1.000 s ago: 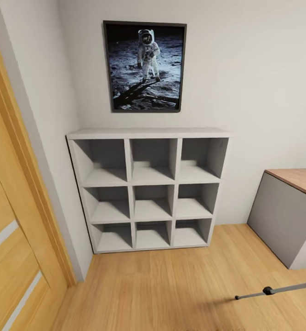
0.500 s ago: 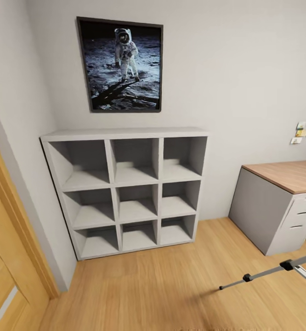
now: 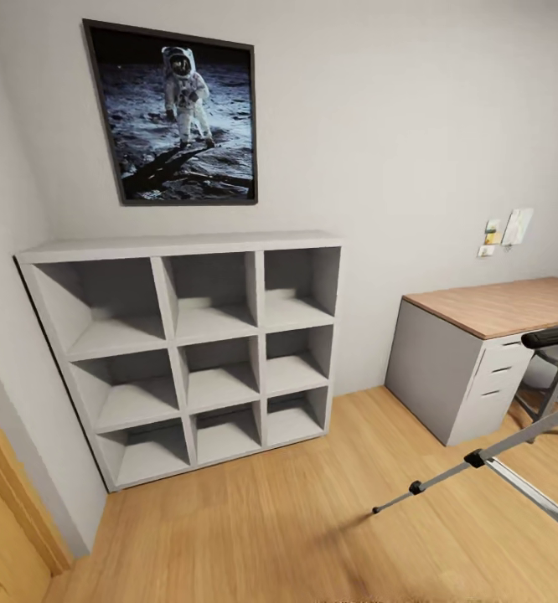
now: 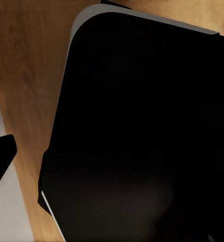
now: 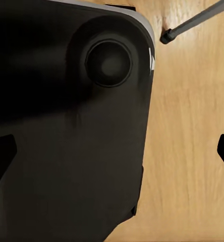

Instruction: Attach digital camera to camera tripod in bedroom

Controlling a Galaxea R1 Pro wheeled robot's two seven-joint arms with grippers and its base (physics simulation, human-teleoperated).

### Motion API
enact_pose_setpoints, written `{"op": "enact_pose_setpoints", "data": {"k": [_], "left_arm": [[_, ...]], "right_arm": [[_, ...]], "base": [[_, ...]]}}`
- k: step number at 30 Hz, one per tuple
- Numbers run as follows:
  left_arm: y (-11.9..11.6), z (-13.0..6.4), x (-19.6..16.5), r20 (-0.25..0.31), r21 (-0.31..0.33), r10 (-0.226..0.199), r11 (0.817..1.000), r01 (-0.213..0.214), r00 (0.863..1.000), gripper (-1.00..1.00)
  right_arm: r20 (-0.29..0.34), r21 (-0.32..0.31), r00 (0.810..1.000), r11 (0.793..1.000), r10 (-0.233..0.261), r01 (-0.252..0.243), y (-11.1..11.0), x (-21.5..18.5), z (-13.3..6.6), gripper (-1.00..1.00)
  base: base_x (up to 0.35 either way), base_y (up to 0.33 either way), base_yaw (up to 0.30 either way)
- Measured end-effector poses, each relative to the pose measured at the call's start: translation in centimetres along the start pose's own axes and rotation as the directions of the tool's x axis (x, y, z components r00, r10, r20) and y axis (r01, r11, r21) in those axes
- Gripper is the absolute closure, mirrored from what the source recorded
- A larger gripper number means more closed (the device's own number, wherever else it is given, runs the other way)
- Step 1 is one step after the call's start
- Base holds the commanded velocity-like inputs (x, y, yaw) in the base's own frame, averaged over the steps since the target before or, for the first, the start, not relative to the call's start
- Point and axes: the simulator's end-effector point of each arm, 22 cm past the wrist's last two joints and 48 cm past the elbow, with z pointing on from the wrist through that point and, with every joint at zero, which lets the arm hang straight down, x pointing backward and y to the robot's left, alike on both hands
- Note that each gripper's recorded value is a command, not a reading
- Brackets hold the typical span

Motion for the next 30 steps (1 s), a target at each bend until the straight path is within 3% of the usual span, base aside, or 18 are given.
{"op": "enact_pose_setpoints", "data": {"k": [30], "left_arm": [[0.00, 0.00, 0.02, 0.000, 0.000, 0.000, 1.000, 0.000, 1.000, -1.00]], "right_arm": [[0.001, -0.001, 1.000, 1.000, -0.001, 0.001, 0.05, -0.04, 0.00, -1.00]], "base": [[0.000, 0.000, -0.277]]}}
